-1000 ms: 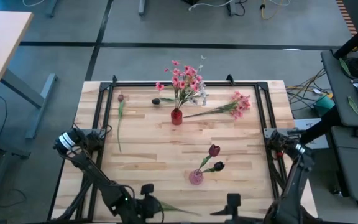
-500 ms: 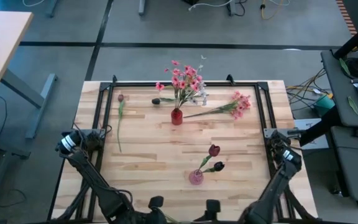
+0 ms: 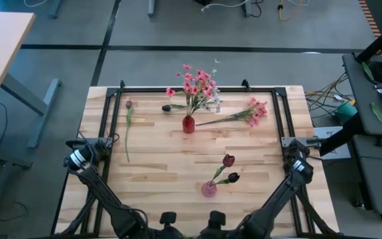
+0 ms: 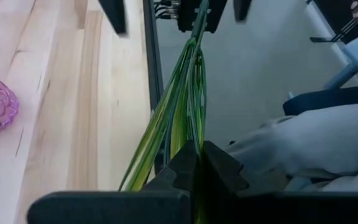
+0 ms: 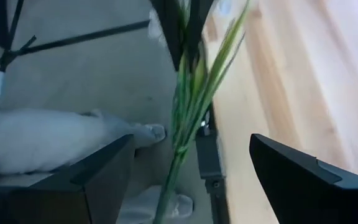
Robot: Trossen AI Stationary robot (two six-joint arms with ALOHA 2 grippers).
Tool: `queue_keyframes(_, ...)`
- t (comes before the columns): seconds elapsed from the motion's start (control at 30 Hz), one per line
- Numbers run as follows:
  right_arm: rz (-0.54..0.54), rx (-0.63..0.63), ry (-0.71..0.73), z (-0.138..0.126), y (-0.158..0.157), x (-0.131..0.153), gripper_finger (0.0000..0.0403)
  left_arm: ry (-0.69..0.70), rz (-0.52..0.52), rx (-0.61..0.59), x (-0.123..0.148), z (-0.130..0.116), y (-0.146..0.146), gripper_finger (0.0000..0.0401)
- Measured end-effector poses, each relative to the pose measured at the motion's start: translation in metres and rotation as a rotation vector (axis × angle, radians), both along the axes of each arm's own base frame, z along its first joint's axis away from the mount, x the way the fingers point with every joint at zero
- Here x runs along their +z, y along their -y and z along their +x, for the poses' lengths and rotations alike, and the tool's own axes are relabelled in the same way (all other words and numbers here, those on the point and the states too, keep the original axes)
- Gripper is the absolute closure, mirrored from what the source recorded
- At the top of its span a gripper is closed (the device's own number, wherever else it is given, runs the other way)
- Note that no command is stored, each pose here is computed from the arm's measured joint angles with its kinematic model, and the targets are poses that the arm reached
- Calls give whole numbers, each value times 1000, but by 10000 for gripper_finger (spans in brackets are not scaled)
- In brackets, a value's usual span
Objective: Sort flowers into vase by color
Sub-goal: Put the white flowers into the red vase
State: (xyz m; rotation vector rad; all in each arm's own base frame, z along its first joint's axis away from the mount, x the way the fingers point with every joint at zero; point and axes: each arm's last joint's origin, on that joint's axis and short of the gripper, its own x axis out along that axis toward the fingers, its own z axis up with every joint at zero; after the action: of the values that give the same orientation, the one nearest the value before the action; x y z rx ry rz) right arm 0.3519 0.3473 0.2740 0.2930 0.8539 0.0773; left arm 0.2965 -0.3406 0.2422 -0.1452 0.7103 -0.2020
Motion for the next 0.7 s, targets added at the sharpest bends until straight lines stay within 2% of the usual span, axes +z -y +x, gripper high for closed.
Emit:
queue_keyframes(0.13,28,2,-30,6,2,-5,109,2,5,-4,0,0,0,400)
queue_keyframes(0.23,36,-5,-43,8,4,-8,136,5,7,-7,0,0,0,400)
queue_keyframes(0.53,62,-4,-91,9,6,-16,276,22,0,-10,2,3,0,389)
queue_keyframes(0.7,58,11,-96,9,6,-19,328,57,2,-31,4,5,1,389)
